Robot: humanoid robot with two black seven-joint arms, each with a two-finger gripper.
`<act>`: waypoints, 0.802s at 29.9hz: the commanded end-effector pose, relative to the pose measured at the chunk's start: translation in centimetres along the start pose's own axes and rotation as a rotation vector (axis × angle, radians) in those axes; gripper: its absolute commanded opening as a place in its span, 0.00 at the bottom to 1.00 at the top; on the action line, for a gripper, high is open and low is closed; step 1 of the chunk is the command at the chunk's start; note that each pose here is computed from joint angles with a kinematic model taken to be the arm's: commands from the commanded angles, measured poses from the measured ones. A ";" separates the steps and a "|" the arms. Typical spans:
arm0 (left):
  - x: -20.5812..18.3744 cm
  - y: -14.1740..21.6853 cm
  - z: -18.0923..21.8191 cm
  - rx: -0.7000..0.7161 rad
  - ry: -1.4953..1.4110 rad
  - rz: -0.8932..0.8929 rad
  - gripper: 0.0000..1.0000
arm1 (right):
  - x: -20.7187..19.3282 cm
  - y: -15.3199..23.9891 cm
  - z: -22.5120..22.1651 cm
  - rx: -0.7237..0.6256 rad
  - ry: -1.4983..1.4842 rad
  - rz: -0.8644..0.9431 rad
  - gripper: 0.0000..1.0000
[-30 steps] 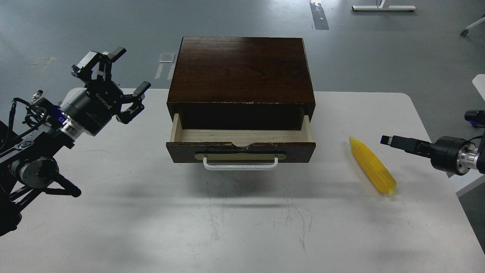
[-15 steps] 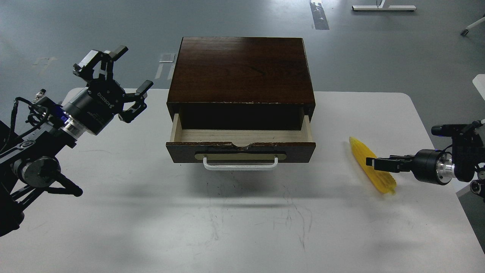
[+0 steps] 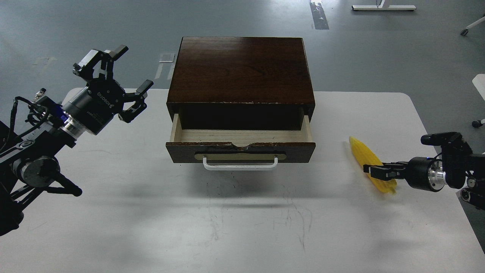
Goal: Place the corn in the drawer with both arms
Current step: 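Lower the right gripper to the yellow corn cob and grasp it, then lift the corn with the right gripper and carry it over the open drawer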
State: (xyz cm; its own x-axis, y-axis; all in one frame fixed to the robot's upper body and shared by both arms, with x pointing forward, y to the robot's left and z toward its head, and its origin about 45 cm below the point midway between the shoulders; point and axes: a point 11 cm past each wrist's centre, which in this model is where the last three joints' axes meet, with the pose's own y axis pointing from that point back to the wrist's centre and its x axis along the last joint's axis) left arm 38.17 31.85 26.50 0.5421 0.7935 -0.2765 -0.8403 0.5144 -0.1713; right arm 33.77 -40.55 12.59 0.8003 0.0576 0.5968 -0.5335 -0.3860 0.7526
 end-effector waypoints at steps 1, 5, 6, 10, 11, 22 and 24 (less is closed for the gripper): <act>0.0 0.0 0.1 -0.001 -0.003 0.000 0.98 | 1.3 0.5 -0.4 0.012 0.012 0.021 0.15; 0.1 0.1 0.3 -0.001 -0.006 0.001 0.98 | 5.8 2.2 -2.0 0.048 0.058 0.100 0.16; 0.1 0.1 0.3 -0.001 -0.006 -0.001 0.98 | 6.8 2.6 -2.3 0.054 0.069 0.118 0.16; -0.1 0.0 0.2 -0.002 0.002 -0.014 0.98 | 14.5 5.7 -5.5 0.100 0.157 0.255 0.16; -0.1 -0.1 0.2 -0.002 0.003 -0.015 0.98 | 15.7 6.2 -6.2 0.109 0.177 0.276 0.16; -0.2 -0.4 0.7 -0.010 -0.005 -0.021 0.98 | 26.9 7.0 -24.4 0.266 0.593 0.247 0.17; -0.2 -0.7 1.0 -0.013 -0.010 -0.026 0.98 | 26.4 6.1 -27.4 0.302 0.664 0.209 0.17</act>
State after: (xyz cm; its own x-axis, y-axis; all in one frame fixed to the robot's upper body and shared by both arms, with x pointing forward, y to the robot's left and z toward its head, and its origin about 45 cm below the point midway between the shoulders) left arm 38.41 31.67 27.22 0.5605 0.7830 -0.2697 -0.8282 0.5289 -0.1855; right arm 44.92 -20.50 40.42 0.3568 0.3741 0.8560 -0.5488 -0.6576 0.5161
